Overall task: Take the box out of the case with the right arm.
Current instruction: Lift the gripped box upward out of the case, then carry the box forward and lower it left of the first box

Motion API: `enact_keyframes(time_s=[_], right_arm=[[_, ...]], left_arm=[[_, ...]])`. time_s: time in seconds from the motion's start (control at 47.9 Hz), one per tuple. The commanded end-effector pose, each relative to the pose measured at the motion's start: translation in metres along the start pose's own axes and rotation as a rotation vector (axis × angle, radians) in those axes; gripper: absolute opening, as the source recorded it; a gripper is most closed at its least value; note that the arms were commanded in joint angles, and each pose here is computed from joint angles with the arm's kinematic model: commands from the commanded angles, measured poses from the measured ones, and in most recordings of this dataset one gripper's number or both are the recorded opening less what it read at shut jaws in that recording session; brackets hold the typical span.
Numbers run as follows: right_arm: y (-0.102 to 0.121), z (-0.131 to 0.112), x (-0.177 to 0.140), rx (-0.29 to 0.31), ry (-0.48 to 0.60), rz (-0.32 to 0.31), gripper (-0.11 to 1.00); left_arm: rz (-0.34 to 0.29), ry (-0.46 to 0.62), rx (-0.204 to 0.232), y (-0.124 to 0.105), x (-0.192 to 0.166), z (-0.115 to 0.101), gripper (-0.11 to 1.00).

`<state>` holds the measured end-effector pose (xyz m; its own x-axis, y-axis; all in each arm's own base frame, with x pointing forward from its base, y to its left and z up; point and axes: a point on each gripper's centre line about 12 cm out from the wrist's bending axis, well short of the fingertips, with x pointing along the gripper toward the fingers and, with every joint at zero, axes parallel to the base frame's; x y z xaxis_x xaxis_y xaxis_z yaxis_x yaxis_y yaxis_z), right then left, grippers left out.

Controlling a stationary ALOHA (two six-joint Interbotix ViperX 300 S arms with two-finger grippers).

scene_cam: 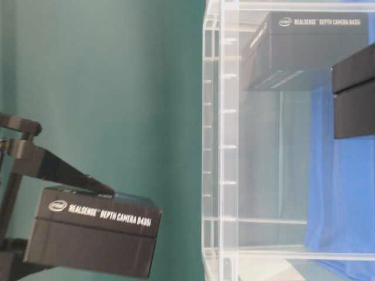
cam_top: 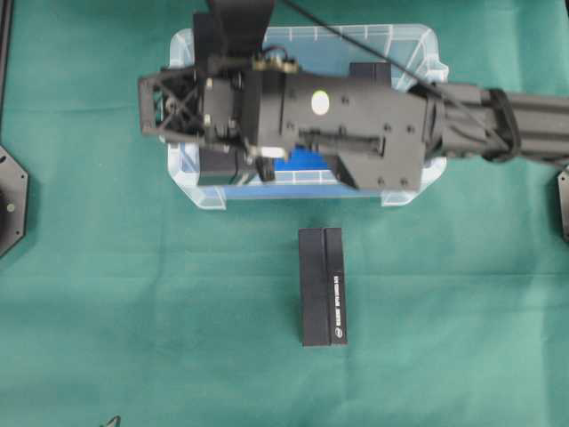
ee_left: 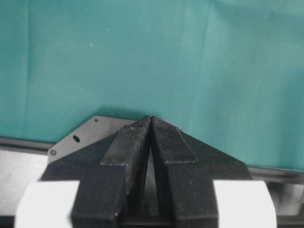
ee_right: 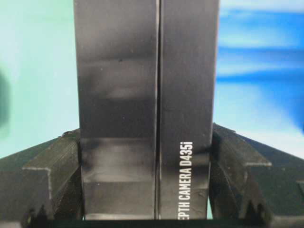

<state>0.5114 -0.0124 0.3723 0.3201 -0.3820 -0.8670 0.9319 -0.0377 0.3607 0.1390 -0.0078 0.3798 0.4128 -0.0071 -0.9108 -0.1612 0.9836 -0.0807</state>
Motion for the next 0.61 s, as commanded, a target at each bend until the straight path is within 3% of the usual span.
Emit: enact_keyframes(time_s=[0.0, 0.313, 0.585], right_arm=[[-0.003, -0.004, -0.054, 0.017, 0.026, 0.107, 0.68], [-0.014, -0.063, -0.080, 0.009, 0.076, 0.113, 0.68], [-0.024, -0.086, -0.094, 0.008, 0.095, 0.097, 0.68]], left_arm=[[-0.001, -0.009, 0.004, -0.001, -0.001, 0.003, 0.00], [0.000, -0.010, -0.002, -0.001, -0.001, 0.003, 0.00], [0.000, -0.011, -0.002, -0.001, -0.002, 0.003, 0.00]])
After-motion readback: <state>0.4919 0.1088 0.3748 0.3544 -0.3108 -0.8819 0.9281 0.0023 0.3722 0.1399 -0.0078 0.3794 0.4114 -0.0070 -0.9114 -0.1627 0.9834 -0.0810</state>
